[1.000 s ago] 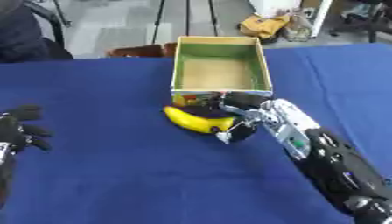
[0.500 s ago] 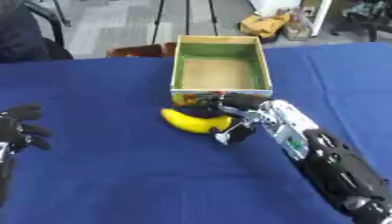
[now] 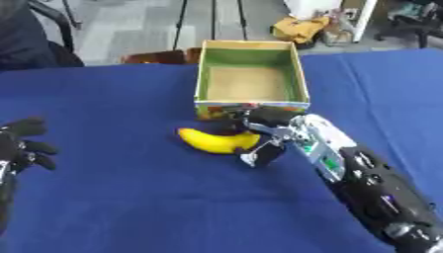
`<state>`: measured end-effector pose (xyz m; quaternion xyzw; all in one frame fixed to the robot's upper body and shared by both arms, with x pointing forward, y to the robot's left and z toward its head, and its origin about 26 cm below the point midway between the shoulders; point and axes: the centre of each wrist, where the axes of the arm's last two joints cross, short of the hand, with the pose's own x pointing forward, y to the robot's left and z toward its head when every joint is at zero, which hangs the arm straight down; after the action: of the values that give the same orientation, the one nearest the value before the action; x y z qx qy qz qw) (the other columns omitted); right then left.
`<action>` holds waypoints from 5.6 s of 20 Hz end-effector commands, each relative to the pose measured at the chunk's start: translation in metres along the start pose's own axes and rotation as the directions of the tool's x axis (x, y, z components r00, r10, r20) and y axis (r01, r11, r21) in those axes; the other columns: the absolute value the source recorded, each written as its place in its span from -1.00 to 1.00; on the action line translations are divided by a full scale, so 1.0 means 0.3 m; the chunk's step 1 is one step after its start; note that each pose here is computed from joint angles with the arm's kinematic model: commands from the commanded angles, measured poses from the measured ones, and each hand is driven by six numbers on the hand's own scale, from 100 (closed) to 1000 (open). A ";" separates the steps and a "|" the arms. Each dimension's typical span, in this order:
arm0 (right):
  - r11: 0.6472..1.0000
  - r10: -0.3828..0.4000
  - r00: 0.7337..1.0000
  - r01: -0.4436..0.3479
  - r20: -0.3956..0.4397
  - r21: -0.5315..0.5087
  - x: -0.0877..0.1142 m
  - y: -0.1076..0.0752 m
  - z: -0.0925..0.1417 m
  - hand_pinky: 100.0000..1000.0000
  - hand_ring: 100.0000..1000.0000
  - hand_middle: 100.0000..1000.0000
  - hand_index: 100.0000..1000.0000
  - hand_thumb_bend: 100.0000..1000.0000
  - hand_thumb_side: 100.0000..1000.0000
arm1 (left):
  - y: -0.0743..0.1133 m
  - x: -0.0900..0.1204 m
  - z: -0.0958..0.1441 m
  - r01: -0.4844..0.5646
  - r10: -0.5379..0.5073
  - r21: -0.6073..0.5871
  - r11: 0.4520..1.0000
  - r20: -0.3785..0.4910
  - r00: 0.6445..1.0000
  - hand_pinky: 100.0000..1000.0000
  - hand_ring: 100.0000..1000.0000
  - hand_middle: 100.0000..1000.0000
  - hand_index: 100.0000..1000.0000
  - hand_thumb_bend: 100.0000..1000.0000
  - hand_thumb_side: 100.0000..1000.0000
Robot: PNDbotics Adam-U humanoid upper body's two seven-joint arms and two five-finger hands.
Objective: Pick up objects on the table and place them in the box.
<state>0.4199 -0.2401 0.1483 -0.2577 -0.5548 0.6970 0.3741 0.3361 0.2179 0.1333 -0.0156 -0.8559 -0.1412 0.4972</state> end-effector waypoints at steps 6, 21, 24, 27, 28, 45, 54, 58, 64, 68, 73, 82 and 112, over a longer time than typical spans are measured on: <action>0.999 0.040 0.999 -0.040 0.001 0.025 -0.004 0.001 -0.003 0.20 0.88 0.54 0.65 -1.00 -0.50 | 0.009 0.030 -0.016 0.006 -0.006 0.000 1.000 0.034 0.999 -0.23 -0.02 0.48 0.28 0.20 0.60; 0.997 0.056 0.998 -0.056 0.001 0.047 -0.010 0.019 -0.005 0.21 0.88 0.54 0.66 -1.00 -0.45 | 0.010 0.029 -0.016 0.006 -0.006 0.001 1.000 0.034 0.999 -0.23 -0.02 0.48 0.27 0.20 0.60; 0.997 0.057 0.998 -0.057 0.001 0.046 -0.011 0.019 -0.004 0.21 0.87 0.54 0.63 -1.00 -0.45 | 0.010 0.030 -0.016 0.006 -0.006 0.001 1.000 0.034 0.999 -0.23 -0.02 0.48 0.27 0.20 0.60; 0.997 0.060 0.998 -0.060 0.002 0.043 -0.011 0.018 -0.003 0.21 0.86 0.52 0.59 -1.00 -0.46 | 0.010 0.030 -0.016 0.006 -0.006 0.001 1.000 0.035 0.999 -0.23 -0.02 0.48 0.27 0.21 0.60; 0.997 0.060 0.998 -0.060 0.002 0.042 -0.011 0.018 -0.003 0.20 0.86 0.51 0.55 -1.00 -0.46 | 0.010 0.030 -0.016 0.006 -0.006 0.001 1.000 0.035 0.999 -0.23 -0.02 0.48 0.27 0.21 0.60; 0.997 0.072 0.997 -0.072 -0.011 -0.013 -0.008 0.010 0.006 0.18 0.84 0.45 -0.23 -1.00 -0.60 | 0.010 0.031 -0.018 0.006 -0.006 0.002 1.000 0.036 0.999 -0.23 -0.02 0.48 0.27 0.21 0.59; 0.995 0.073 0.997 -0.072 -0.001 -0.066 0.003 -0.031 0.021 0.17 0.84 0.45 -0.23 -1.00 -0.68 | 0.012 0.031 -0.017 0.008 -0.008 0.005 1.000 0.036 0.999 -0.23 -0.02 0.48 0.27 0.21 0.59; 0.992 0.082 0.997 -0.080 0.012 -0.095 0.017 -0.060 0.035 0.17 0.84 0.46 -0.23 -1.00 -0.70 | 0.013 0.028 -0.015 0.009 -0.009 0.006 1.000 0.033 0.999 -0.23 -0.02 0.48 0.27 0.21 0.59; 0.988 0.097 0.995 -0.093 0.026 -0.124 0.032 -0.093 0.058 0.18 0.84 0.46 -0.22 -1.00 -0.72 | 0.016 0.022 -0.010 0.013 -0.013 0.009 1.000 0.027 1.000 -0.23 -0.02 0.48 0.27 0.21 0.59; 0.984 0.111 0.994 -0.107 0.018 -0.143 0.024 -0.119 0.083 0.19 0.83 0.46 -0.22 -1.00 -0.73 | 0.018 0.021 -0.009 0.015 -0.016 0.011 1.000 0.026 1.000 -0.23 -0.02 0.48 0.27 0.21 0.59; 0.976 0.136 0.990 -0.138 -0.023 -0.170 -0.012 -0.152 0.132 0.22 0.80 0.46 -0.21 -1.00 -0.72 | 0.020 0.021 -0.007 0.017 -0.017 0.014 1.000 0.026 1.000 -0.23 -0.02 0.48 0.27 0.22 0.59; 0.962 0.164 0.977 -0.189 -0.136 -0.196 -0.104 -0.202 0.228 0.25 0.78 0.47 -0.20 -1.00 -0.70 | 0.019 0.030 -0.014 0.018 -0.018 0.008 1.000 0.035 0.999 -0.23 -0.02 0.48 0.27 0.22 0.59; 0.953 0.076 0.863 -0.211 -0.499 -0.219 -0.392 -0.213 0.508 0.28 0.78 0.47 -0.25 -1.00 -0.68 | 0.004 0.075 -0.049 0.029 -0.025 -0.052 0.998 0.076 0.997 -0.23 -0.03 0.48 0.27 0.24 0.59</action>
<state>0.3905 -0.4029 0.2292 -0.4944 -0.5211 0.5632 0.4085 0.3383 0.2090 0.1478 -0.0285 -0.8626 -0.1603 0.4790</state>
